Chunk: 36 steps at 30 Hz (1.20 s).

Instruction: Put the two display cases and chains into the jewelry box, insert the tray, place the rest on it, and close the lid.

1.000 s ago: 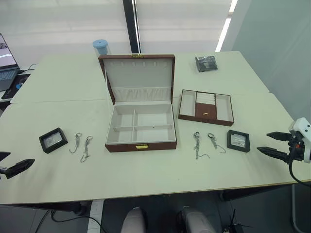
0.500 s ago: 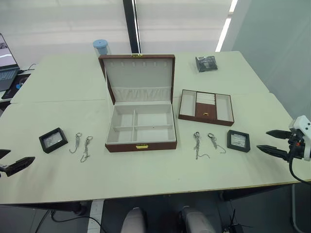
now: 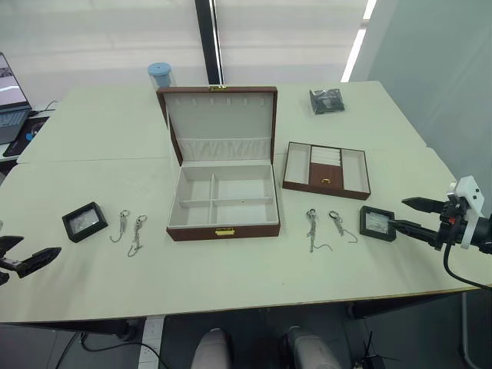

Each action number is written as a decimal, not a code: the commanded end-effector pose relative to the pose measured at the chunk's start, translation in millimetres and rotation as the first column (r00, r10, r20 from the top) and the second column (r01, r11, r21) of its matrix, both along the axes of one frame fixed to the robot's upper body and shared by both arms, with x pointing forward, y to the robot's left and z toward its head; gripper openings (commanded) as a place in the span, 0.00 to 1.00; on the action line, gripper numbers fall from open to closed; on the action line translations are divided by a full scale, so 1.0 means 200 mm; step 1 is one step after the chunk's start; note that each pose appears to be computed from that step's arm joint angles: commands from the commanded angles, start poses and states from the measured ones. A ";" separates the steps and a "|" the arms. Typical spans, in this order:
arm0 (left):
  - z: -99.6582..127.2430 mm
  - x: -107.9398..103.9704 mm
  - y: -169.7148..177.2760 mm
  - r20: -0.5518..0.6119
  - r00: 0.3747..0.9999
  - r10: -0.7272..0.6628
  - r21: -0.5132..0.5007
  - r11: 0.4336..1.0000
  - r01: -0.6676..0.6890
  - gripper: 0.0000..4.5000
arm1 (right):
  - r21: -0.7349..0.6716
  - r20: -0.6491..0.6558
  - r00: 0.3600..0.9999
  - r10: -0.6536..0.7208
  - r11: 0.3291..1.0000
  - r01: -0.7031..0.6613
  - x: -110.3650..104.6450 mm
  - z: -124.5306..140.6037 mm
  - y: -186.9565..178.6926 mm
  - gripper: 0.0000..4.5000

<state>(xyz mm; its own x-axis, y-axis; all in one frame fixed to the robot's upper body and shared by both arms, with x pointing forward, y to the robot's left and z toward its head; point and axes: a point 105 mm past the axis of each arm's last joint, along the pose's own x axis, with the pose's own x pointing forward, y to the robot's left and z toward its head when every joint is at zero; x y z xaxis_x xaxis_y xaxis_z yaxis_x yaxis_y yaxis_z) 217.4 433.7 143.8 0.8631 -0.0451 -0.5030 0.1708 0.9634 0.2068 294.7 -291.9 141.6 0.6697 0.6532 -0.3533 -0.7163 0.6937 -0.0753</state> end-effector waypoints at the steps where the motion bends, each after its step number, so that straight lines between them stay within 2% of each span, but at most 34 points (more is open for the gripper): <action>1: 0.05 0.02 0.01 0.031 0.999 -0.006 0.029 1.000 0.005 1.00 | 0.010 0.050 0.999 -0.004 1.000 0.004 0.01 0.09 -0.02 1.00; 36: 0.04 0.06 -0.03 0.035 0.999 -0.041 0.021 0.999 0.041 1.00 | -0.003 0.066 0.997 0.048 0.999 -0.048 0.01 0.08 0.01 1.00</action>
